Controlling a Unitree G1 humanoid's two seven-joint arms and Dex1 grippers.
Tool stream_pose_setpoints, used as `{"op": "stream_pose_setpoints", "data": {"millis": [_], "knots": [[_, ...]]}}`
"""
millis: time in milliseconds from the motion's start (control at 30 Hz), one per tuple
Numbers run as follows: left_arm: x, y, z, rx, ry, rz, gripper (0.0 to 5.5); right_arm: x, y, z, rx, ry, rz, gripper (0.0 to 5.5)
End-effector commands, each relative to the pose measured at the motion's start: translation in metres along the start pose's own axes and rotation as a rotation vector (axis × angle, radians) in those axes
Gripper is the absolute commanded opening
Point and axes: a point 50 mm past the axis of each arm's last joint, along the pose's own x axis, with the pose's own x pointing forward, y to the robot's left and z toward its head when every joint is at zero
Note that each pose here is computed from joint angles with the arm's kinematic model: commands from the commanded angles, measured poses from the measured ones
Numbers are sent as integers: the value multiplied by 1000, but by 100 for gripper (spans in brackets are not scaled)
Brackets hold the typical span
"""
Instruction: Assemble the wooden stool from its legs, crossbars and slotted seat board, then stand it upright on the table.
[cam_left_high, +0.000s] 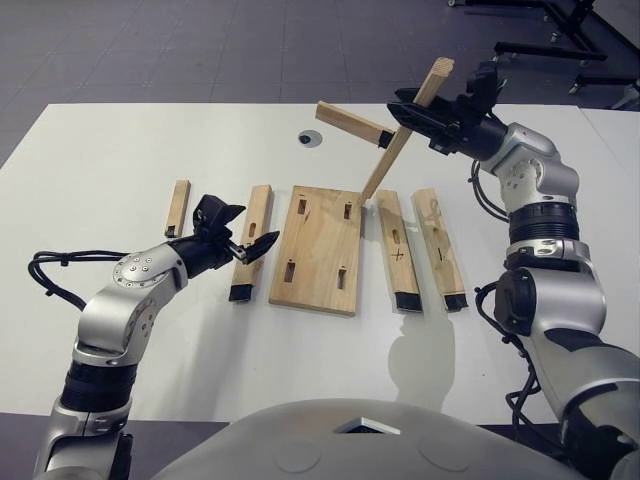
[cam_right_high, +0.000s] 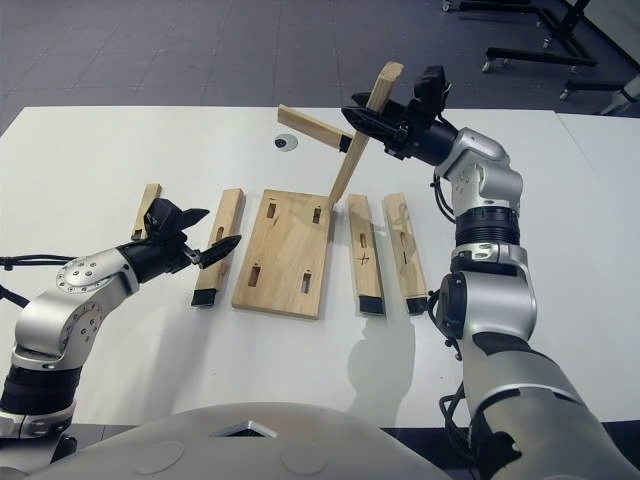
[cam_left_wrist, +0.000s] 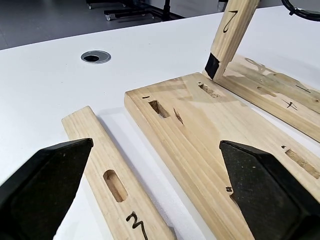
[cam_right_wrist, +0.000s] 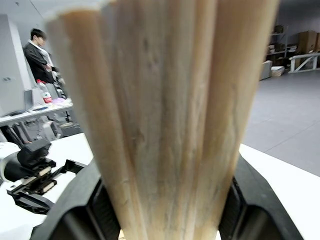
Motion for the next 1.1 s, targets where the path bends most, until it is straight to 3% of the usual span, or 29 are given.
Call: {"op": "stream_pose_setpoints", "data": {"millis": [33,367,800,1100], "knots": [[1,0,-3,0,10,0,465,5,3,10,-42,-19,78,206],[1,0,-6,1,23,-2,465,19,9,-4,-57,-70,188,206],[3,-5,-10,-6,28,-16,465,18,3,9,-77,-50,198,206],[2,-8,-12,-13,32,-23,465,10,2,-7,-47,-2,199,206]]}}
